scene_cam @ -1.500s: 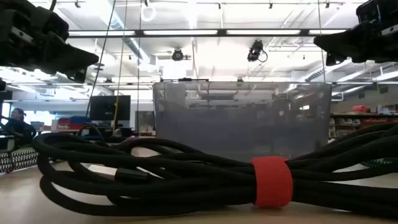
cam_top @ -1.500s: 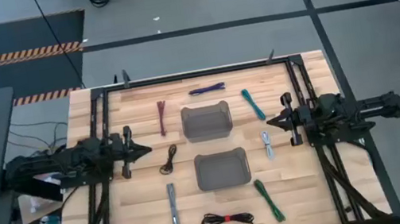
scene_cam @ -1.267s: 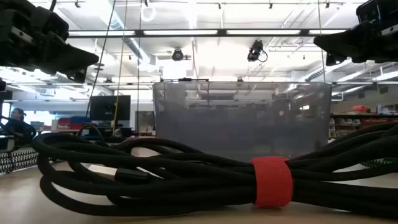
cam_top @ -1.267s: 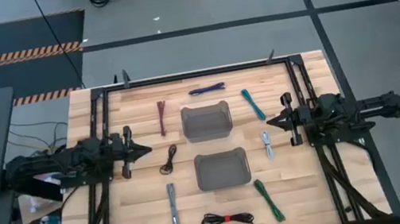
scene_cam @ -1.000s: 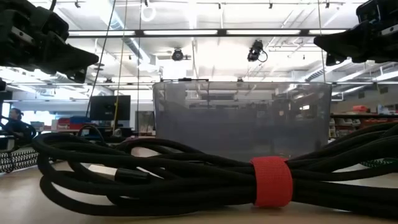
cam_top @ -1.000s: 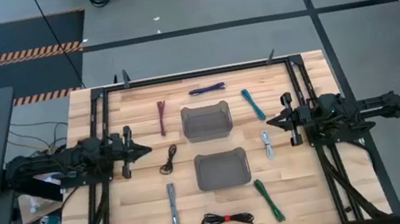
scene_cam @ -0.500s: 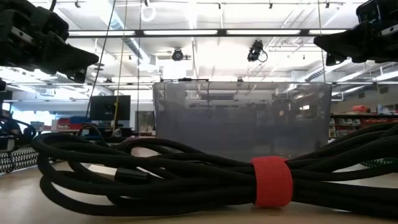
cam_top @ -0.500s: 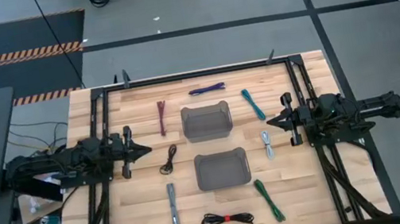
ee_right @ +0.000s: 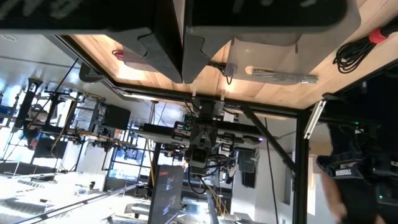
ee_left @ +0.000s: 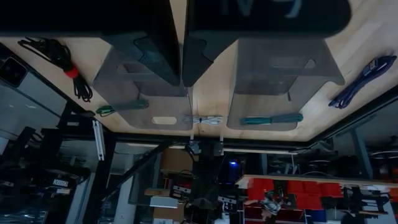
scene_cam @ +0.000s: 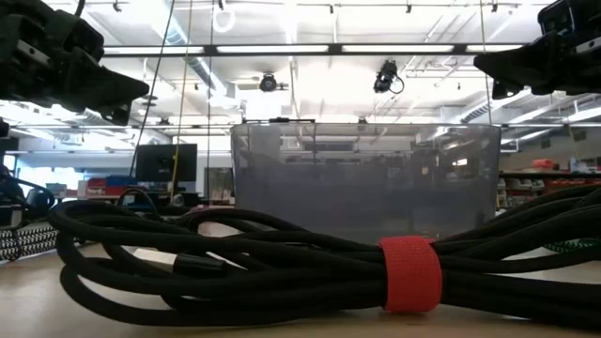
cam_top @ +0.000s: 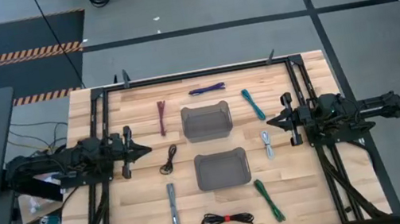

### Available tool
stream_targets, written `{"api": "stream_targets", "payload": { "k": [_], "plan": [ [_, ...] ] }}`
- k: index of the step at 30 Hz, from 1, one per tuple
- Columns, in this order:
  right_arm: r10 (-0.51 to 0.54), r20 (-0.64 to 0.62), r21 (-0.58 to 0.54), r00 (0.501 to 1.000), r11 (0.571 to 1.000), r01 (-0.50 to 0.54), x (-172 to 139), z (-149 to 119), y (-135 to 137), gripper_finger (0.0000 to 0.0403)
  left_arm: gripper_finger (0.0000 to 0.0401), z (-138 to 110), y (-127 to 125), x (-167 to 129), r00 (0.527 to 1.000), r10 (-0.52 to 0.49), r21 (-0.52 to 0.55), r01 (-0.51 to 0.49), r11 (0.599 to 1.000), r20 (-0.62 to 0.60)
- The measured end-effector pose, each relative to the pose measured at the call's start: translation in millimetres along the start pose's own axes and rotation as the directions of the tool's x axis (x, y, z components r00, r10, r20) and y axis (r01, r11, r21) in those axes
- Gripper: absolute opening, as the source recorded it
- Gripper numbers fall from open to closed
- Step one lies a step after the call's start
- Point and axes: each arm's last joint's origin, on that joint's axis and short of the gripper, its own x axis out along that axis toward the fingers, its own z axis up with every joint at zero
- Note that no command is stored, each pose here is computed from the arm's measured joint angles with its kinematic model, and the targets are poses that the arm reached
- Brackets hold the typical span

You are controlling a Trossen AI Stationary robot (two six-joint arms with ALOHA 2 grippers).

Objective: Pick and place USB-C Cables

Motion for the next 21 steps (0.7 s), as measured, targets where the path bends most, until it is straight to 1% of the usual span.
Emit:
{"api": "stream_targets", "payload": {
  "k": [21],
  "plan": [
    [0.000, 0.000, 0.000, 1.000, 1.000, 0.000, 0.0, 0.0, 0.0, 0.0017, 0.0025, 1.2, -0.1, 0.0, 1.000, -0.001, 0.000, 0.001, 1.000, 0.012]
  ]
}}
